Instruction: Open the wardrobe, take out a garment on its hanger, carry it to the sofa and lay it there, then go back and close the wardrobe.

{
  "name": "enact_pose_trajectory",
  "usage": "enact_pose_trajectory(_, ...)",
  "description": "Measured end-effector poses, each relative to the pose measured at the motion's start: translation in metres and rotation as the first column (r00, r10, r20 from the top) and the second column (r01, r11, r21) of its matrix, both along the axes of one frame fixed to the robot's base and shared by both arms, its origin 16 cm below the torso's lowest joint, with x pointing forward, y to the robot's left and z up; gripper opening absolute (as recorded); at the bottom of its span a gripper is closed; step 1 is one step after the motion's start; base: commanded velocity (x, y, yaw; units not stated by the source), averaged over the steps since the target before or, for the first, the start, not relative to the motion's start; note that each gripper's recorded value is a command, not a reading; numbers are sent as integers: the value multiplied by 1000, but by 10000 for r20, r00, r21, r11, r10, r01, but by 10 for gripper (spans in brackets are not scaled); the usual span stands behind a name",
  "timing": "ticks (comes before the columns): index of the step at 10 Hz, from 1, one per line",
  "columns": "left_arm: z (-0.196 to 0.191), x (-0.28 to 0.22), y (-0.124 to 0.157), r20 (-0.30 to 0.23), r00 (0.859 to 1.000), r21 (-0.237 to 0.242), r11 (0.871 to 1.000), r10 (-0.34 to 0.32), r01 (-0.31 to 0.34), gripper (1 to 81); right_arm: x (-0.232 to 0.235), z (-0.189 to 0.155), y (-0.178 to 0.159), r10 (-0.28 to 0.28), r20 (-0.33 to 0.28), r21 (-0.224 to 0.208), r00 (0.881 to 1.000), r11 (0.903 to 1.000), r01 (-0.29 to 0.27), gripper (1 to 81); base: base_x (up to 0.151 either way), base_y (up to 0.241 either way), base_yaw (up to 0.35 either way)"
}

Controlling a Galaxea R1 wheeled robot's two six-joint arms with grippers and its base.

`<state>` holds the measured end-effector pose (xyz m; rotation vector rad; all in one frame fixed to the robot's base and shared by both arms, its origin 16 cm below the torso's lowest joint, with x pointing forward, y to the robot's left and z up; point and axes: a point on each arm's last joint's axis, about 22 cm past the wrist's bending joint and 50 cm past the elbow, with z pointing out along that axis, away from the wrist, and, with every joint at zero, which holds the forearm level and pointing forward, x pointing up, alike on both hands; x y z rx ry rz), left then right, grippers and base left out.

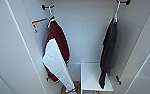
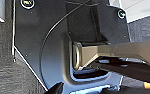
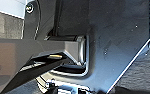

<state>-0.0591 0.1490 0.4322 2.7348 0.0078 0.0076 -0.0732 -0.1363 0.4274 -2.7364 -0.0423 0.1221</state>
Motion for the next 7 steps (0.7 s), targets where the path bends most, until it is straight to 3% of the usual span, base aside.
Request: enact_pose_trajectory(7, 0, -1, -2, -4, 10000, -15, 10000, -81, 81, 811, 4, 0, 1, 43, 63, 9, 10000, 10000, -43, 811, 78, 0, 0)
